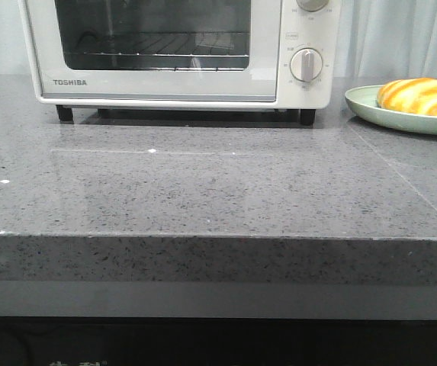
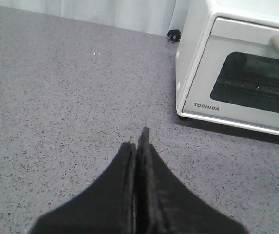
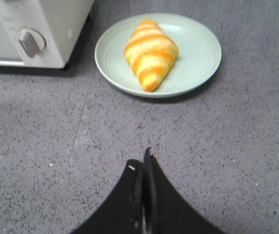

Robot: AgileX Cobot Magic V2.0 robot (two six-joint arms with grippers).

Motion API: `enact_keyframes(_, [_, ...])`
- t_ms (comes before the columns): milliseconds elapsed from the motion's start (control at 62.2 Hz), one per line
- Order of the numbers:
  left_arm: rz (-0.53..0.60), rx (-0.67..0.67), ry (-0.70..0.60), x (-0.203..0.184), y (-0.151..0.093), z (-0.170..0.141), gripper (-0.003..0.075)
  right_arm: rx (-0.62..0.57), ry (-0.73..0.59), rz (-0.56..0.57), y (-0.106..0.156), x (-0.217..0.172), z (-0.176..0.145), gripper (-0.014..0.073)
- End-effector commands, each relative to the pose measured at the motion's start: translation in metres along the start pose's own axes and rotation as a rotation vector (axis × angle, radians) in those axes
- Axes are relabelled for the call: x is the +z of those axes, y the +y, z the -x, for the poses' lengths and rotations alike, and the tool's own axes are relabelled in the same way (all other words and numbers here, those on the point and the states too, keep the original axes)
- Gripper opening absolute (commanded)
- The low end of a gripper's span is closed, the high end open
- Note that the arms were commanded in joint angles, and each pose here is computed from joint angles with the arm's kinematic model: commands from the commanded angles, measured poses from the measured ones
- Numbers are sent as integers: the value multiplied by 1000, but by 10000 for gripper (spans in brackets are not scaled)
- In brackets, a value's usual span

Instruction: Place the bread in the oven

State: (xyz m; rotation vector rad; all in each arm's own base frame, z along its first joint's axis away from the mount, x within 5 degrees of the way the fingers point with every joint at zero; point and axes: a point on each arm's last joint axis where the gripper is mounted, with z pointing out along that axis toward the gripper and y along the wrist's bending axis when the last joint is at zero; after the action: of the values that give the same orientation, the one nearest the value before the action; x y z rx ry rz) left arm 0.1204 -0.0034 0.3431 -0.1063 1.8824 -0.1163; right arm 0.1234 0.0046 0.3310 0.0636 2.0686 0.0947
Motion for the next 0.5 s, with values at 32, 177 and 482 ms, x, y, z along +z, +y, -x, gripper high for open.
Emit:
enact_keyframes(32, [-10, 0, -78, 3, -2, 16, -18, -30, -51, -7, 0, 3, 14, -102])
enact_keyframes(177, [-8, 0, -63, 8, -2, 15, -18, -49, -43, -21, -1, 4, 14, 137])
enact_keyframes(482, [-219, 79, -172, 7, -31, 23, -18, -49, -41, -21, -1, 4, 14, 573])
